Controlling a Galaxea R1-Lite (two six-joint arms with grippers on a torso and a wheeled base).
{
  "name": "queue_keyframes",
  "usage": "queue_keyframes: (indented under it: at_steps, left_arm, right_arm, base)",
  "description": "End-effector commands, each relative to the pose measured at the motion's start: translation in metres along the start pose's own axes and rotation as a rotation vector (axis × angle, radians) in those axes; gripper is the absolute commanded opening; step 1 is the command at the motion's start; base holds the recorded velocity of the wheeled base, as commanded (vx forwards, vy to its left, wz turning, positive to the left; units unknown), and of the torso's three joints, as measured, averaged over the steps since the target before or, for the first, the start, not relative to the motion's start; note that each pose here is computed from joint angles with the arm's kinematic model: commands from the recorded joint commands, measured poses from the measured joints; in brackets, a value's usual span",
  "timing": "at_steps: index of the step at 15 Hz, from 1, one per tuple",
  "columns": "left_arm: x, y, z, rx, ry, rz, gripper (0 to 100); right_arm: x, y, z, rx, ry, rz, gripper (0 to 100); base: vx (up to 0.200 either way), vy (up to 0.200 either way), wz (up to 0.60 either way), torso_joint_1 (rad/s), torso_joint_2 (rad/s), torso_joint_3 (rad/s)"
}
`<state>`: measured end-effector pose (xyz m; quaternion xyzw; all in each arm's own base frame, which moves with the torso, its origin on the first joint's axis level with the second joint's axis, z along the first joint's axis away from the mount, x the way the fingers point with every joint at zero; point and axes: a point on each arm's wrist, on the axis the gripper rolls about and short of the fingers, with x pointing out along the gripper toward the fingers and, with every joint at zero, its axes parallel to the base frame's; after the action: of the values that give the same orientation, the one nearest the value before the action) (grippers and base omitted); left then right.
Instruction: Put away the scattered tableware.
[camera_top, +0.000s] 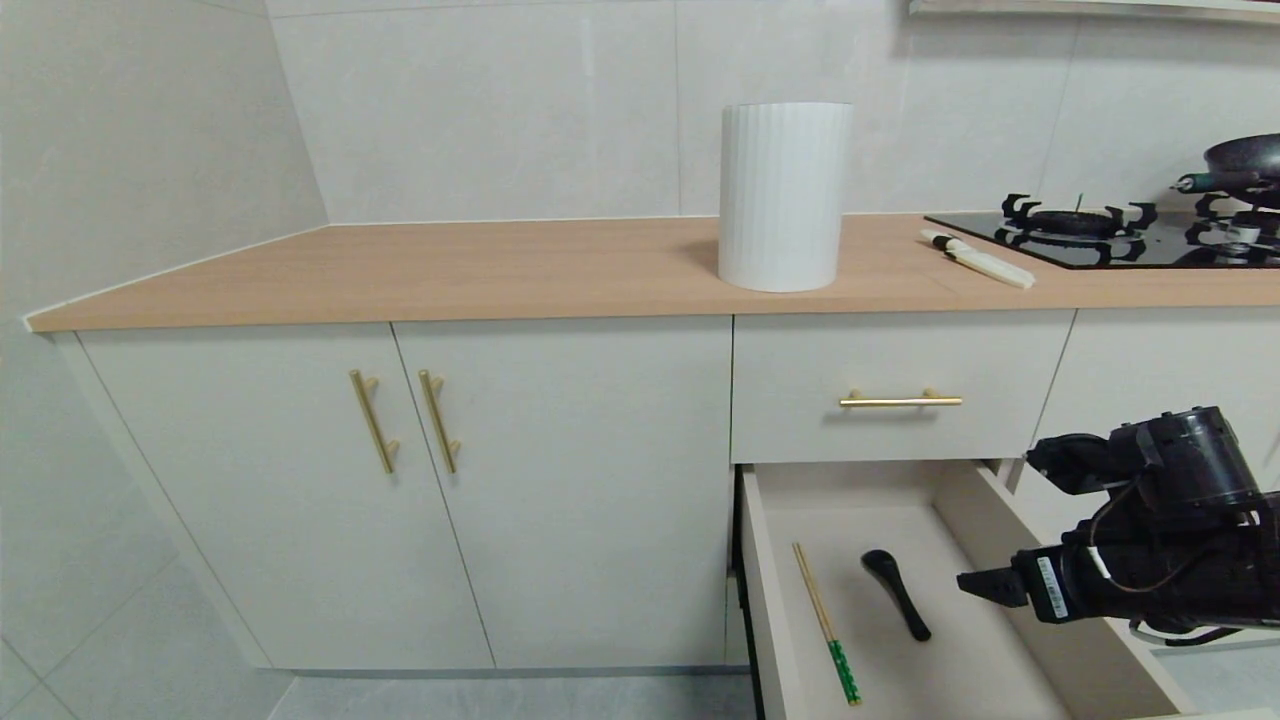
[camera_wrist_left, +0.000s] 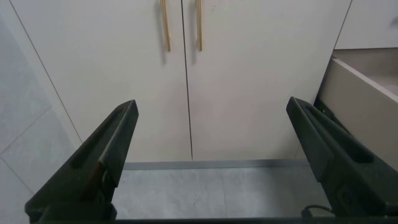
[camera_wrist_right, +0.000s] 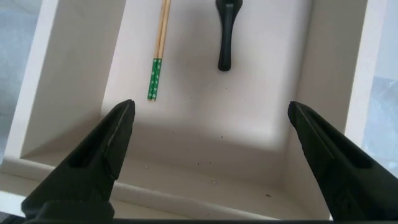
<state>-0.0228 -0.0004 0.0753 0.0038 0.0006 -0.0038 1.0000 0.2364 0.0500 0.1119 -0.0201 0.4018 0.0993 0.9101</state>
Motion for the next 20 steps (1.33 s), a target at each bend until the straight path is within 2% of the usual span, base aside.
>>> queue_keyframes:
  at_steps: [1,9,12,15,20]
  left_arm:
    - [0.0,0.0,0.0,0.0,0.0,0.0,100]
    - [0.0,0.0,0.0,0.0,0.0,0.0,100]
    - [0.0,0.0,0.0,0.0,0.0,0.0,100]
    - [0.0,0.0,0.0,0.0,0.0,0.002,100]
    - [0.0,0.0,0.0,0.0,0.0,0.002,100]
  right_arm:
    - [-0.003,0.0,0.0,-0.002,-0.007,0.002,100]
    - [-0.001,0.007,-0.004,-0.043,0.007,0.021,100]
    - [-0.001,0.014,-0.011,-0.07,0.029,0.048,100]
    - [0.004,0.033,-0.034,-0.223,0.117,0.11,100]
    - [0.022,0.046,-0.051,-0.275,0.228,0.139,100]
  base:
    - [-0.2,0.0,0.0,0.002,0.01,0.012]
    - [-0.2,0.0,0.0,0.001,0.0,0.003]
    - [0.0,0.0,0.0,0.0,0.0,0.0]
    - [0.0,0.0,0.0,0.0,0.0,0.0]
    - [0.0,0.0,0.0,0.0,0.0,0.0]
